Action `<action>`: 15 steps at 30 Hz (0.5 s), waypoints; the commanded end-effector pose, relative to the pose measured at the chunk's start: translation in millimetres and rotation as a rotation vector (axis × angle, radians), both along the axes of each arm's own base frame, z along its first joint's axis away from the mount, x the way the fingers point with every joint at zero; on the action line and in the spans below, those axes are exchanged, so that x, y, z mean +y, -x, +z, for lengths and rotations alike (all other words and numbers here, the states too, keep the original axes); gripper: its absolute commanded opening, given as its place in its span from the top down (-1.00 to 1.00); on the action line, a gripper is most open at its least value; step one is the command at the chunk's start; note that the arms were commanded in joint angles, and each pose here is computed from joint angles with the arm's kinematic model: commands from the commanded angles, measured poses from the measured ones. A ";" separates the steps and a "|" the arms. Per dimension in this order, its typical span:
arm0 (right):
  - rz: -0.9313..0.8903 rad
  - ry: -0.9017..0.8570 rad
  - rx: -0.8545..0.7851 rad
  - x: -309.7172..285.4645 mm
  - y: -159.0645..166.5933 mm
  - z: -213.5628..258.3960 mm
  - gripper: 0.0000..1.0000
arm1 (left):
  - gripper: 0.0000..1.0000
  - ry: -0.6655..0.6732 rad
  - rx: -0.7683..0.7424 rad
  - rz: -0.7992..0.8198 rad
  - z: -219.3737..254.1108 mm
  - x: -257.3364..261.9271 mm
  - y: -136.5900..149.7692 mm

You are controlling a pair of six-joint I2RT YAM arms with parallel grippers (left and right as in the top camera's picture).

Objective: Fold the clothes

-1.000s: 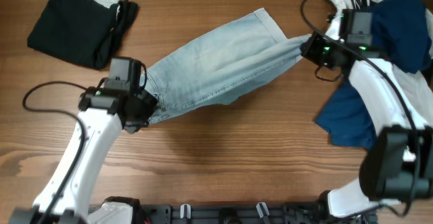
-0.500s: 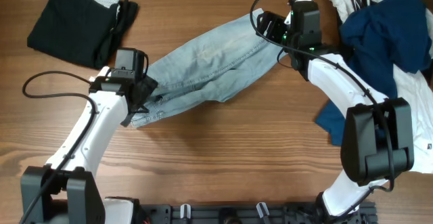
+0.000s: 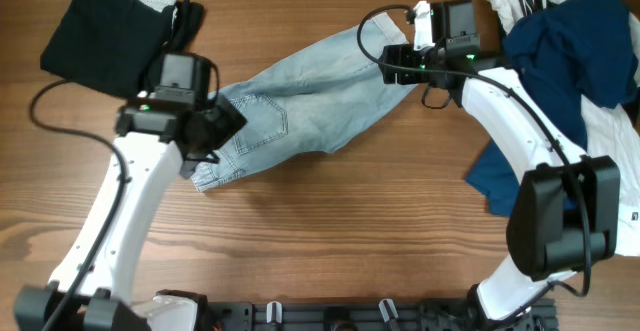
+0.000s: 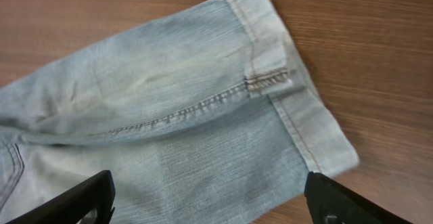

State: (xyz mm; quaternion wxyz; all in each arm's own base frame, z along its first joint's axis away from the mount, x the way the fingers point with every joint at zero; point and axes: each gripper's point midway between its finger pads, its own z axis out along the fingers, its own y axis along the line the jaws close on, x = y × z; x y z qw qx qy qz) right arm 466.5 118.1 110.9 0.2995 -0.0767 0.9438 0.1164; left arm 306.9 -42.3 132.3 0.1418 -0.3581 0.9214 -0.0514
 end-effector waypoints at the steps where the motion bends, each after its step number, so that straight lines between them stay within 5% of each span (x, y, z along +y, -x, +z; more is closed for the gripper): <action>1: 0.128 -0.010 0.038 21.3 -0.2 -29.3 -0.77 | -0.88 0.004 0.114 -0.048 -48.5 -10.4 12.0; 15: 0.174 0.023 0.125 74.0 14.7 -88.1 -0.09 | -0.90 -0.090 0.127 -0.023 -126.3 1.3 -13.5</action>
